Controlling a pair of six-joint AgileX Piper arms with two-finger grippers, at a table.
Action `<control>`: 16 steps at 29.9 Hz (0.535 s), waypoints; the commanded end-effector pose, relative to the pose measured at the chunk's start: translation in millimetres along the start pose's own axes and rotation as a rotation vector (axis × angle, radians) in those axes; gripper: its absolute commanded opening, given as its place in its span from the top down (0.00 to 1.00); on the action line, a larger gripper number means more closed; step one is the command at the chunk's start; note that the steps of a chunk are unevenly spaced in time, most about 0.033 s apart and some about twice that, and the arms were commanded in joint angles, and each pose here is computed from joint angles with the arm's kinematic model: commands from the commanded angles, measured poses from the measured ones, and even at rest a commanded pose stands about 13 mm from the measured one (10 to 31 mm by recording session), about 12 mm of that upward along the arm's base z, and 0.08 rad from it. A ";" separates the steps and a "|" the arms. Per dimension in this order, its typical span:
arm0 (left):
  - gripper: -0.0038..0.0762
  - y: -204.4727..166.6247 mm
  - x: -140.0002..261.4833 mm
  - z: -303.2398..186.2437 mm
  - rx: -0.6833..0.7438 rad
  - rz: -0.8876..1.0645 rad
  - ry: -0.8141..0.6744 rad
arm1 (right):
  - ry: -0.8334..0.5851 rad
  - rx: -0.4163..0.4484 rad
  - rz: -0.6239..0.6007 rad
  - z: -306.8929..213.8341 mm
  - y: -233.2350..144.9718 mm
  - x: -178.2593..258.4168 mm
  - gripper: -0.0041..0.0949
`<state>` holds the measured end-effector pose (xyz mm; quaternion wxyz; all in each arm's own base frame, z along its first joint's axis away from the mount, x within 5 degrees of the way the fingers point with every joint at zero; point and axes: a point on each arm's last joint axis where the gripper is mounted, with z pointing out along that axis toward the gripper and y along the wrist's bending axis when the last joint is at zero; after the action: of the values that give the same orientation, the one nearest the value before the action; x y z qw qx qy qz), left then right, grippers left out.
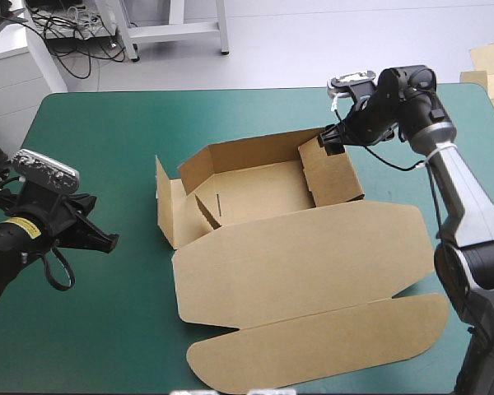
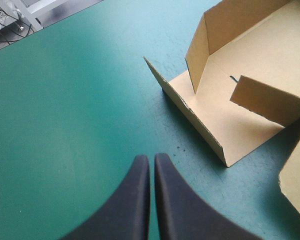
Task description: Fold the box
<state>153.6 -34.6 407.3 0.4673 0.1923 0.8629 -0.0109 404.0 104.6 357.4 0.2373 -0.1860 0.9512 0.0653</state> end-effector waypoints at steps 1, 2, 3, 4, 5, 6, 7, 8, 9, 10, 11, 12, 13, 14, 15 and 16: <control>0.93 1.5 -10.4 -9.1 -0.012 -0.016 -0.089 | 0.005 -0.008 -0.001 3.7 -1.4 -2.7 0.21; 0.93 1.5 -10.3 -9.1 -0.012 -0.016 -0.089 | 0.022 -0.014 0.002 12.2 -2.0 -2.7 0.21; 0.93 1.4 -10.2 -9.1 -0.012 -0.017 -0.087 | 0.035 -0.018 0.005 19.0 -2.6 -2.6 0.21; 0.93 1.4 -10.0 -9.0 -0.011 -0.017 -0.085 | 0.046 -0.019 0.006 24.6 -3.2 -2.4 0.21; 0.93 1.4 -10.0 -9.0 -0.011 -0.017 -0.085 | 0.061 -0.021 0.008 31.6 -3.9 -2.1 0.21; 0.93 1.4 -10.0 -9.0 -0.011 -0.017 -0.085 | 0.069 -0.022 0.009 35.6 -4.3 -1.9 0.21; 0.93 1.4 -10.0 -9.0 -0.011 -0.017 -0.085 | 0.078 -0.023 0.010 40.0 -4.8 -1.6 0.21; 0.93 1.4 -10.0 -9.0 -0.011 -0.020 -0.085 | 0.086 -0.024 0.011 44.7 -5.3 -1.3 0.21; 0.93 1.5 -10.0 -9.0 -0.013 -0.026 -0.085 | 0.090 -0.025 0.012 48.1 -5.7 -1.3 0.22; 0.93 1.5 -9.6 -9.0 -0.013 -0.029 -0.080 | 0.089 -0.026 0.013 50.1 -5.8 -1.6 0.23; 0.93 1.5 -9.5 -9.0 -0.013 -0.029 -0.079 | 0.089 -0.026 0.014 52.6 -6.2 -1.8 0.25; 0.93 1.5 -9.5 -9.0 -0.013 -0.029 -0.079 | 0.083 -0.025 0.014 52.7 -6.3 -2.3 0.29; 0.93 1.5 -9.5 -9.0 -0.013 -0.029 -0.079 | 0.079 -0.024 0.014 52.7 -6.4 -2.8 0.34; 0.93 1.5 -9.5 -9.0 -0.013 -0.029 -0.079 | 0.076 -0.023 0.014 52.7 -6.4 -3.0 0.42; 0.93 1.5 -9.5 -9.0 -0.013 -0.029 -0.079 | 0.074 -0.023 0.014 52.7 -6.4 -3.2 0.49; 0.93 1.5 -9.5 -9.0 -0.013 -0.029 -0.079 | 0.074 -0.023 0.014 52.7 -6.4 -3.2 0.58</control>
<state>153.0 -34.8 406.5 0.4626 0.1877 0.8663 -0.0156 438.4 113.6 279.1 0.1514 -0.1831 0.9690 0.0673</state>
